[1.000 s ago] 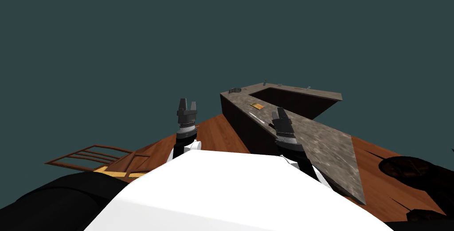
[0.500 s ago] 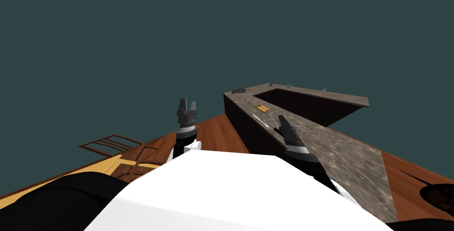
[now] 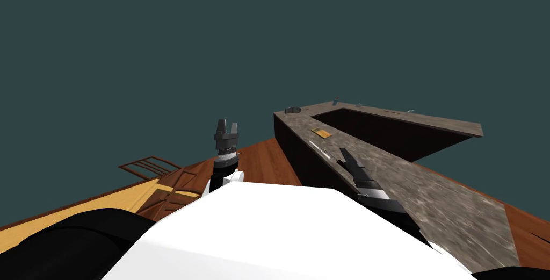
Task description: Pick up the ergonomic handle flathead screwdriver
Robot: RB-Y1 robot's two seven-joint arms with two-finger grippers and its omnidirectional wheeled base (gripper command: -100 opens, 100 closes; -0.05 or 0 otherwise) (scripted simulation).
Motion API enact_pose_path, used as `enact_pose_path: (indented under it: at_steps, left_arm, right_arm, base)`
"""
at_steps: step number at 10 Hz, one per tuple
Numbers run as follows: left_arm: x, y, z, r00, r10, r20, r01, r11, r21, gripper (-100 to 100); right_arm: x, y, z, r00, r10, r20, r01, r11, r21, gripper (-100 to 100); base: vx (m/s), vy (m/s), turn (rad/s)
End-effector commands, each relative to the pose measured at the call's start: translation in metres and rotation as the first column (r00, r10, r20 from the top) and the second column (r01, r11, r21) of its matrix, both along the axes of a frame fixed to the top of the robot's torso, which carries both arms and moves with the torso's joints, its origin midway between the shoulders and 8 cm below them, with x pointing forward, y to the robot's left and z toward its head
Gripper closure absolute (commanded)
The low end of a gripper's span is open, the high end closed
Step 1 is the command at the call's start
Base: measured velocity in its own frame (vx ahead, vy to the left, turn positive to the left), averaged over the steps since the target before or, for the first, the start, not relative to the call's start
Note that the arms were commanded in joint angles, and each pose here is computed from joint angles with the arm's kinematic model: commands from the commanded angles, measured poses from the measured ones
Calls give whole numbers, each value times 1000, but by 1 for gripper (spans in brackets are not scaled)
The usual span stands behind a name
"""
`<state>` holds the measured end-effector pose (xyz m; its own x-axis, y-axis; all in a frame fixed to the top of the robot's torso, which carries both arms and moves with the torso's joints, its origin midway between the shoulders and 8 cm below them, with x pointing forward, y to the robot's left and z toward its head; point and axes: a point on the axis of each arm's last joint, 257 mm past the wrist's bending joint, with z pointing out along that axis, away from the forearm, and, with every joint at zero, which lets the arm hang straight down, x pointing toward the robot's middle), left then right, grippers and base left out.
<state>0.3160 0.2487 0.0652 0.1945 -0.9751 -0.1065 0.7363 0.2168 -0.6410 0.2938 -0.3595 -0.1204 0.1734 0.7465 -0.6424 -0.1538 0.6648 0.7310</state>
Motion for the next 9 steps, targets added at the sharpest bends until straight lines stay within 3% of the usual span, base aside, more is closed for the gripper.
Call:
enact_pose_path:
  at_steps: [1, 2, 3, 4, 5, 6, 7, 8, 9]
  left_arm:
    - [0, 0, 0, 1000, 0, 0, 0, 1000, 0, 0]
    - [0, 0, 0, 1000, 0, 0, 0, 1000, 0, 0]
    - [0, 0, 0, 1000, 0, 0, 0, 1000, 0, 0]
    - [0, 0, 0, 1000, 0, 0, 0, 1000, 0, 0]
    - [0, 0, 0, 1000, 0, 0, 0, 1000, 0, 0]
    - [0, 0, 0, 1000, 0, 0, 0, 1000, 0, 0]
    - [0, 0, 0, 1000, 0, 0, 0, 1000, 0, 0]
    - [0, 0, 0, 1000, 0, 0, 0, 1000, 0, 0]
    - [0, 0, 0, 1000, 0, 0, 0, 1000, 0, 0]
  right_arm:
    - [-11, -11, -17, 997, -20, -75, 16, 998, -55, -100]
    - [-13, -12, -19, 996, -23, -82, 18, 998, -55, -100]
    - [-20, -20, -30, 990, -36, -134, 23, 994, -103, -100]
    - [-25, -21, -34, 988, -42, -149, 26, 994, -103, -100]
    - [-34, -30, -46, 977, -57, -204, 26, 988, -150, -100]
    - [-38, -31, -49, 975, -61, -216, 28, 988, -150, -100]
    - [-48, -39, -61, 960, -76, -271, 22, 980, -196, -100]
    - [-52, -40, -64, 956, -80, -282, 24, 980, -197, -100]
    - [-63, -47, -76, 937, -96, -337, 13, 971, -241, -100]
  base:
    - [34, -27, 198]
    - [33, -30, 94]
    - [41, -26, 195]
    - [32, -21, 94]
    - [29, -19, 194]
    - [27, -22, 96]
    - [48, -25, 195]
    - [39, -30, 104]
    - [36, -31, 220]
